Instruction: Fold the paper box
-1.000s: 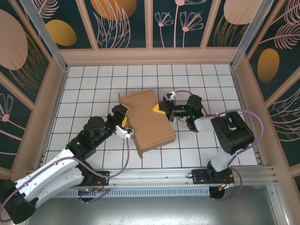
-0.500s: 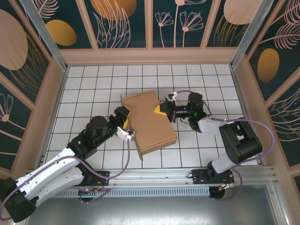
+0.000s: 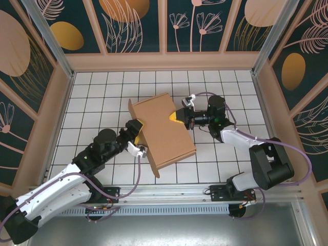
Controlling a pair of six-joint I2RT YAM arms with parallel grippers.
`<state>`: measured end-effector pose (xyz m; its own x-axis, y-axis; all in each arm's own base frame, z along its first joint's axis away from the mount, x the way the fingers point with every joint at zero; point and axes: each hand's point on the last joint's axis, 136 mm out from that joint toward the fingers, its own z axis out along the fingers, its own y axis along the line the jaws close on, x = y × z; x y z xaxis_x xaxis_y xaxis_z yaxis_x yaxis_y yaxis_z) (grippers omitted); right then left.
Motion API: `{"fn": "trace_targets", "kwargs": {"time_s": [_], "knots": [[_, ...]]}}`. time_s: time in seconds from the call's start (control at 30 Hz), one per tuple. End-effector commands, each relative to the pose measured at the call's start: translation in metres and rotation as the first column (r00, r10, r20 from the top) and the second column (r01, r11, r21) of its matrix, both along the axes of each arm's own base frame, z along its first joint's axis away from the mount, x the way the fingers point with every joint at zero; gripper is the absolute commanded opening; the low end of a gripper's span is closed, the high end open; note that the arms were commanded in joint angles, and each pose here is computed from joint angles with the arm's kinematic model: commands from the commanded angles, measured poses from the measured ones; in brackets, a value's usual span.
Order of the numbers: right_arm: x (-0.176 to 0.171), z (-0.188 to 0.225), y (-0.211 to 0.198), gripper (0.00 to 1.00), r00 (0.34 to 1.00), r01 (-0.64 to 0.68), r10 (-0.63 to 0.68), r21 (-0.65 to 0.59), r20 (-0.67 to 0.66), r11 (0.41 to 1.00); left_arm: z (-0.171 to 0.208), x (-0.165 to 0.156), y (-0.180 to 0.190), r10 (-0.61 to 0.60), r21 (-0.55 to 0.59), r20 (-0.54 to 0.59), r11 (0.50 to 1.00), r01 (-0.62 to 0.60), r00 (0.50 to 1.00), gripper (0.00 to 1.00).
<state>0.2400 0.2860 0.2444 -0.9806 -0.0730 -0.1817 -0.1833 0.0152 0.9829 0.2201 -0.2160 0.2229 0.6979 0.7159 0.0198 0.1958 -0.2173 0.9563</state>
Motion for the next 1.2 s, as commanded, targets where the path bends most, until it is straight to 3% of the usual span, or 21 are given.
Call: {"fn": "trace_targets", "kwargs": {"time_s": [0.0, 0.13, 0.37, 0.57, 0.67, 0.8, 0.97, 1.07, 1.17], "knots": [[-0.027, 0.042, 0.006, 0.45, 0.981, -0.149, 0.131, 0.119, 0.145, 0.982, -0.018, -0.014, -0.008, -0.080, 0.048, -0.055, 0.995, 0.083, 0.995, 0.75], [-0.026, 0.040, 0.015, 0.45, 0.980, -0.180, 0.166, 0.146, 0.108, 0.973, 0.006, -0.021, -0.018, -0.123, -0.028, -0.004, 0.992, 0.123, 0.992, 0.72], [-0.022, 0.029, 0.023, 0.42, 0.979, -0.199, 0.191, 0.165, 0.067, 0.966, 0.023, -0.026, -0.019, -0.151, -0.023, 0.030, 0.988, 0.151, 0.988, 0.69], [-0.017, 0.023, 0.024, 0.43, 0.983, -0.184, 0.176, 0.167, 0.058, 0.969, 0.022, -0.029, -0.018, -0.157, -0.022, 0.026, 0.987, 0.157, 0.987, 0.50], [-0.012, 0.017, 0.021, 0.48, 0.987, -0.158, 0.152, 0.161, 0.045, 0.974, 0.024, -0.029, -0.017, -0.153, -0.034, 0.030, 0.987, 0.154, 0.988, 0.42], [-0.006, 0.004, 0.020, 0.73, 0.993, -0.113, 0.111, 0.121, 0.029, 0.986, 0.027, -0.028, -0.015, -0.140, -0.038, 0.030, 0.989, 0.141, 0.990, 0.39], [0.024, -0.026, -0.002, 0.94, 0.996, 0.086, -0.086, -0.027, 0.009, 0.996, 0.027, -0.024, -0.011, -0.101, -0.044, -0.007, 0.994, 0.101, 0.995, 0.40], [0.049, -0.052, -0.032, 0.99, 0.954, 0.298, -0.279, -0.267, 0.108, 0.916, 0.028, -0.024, -0.009, -0.069, -0.088, -0.082, 0.994, 0.061, 0.994, 0.41], [0.063, -0.064, -0.067, 0.99, 0.881, 0.470, -0.364, -0.461, 0.302, 0.753, 0.013, -0.020, -0.003, 0.009, -0.064, -0.217, 0.998, -0.023, 0.976, 0.43]]}}
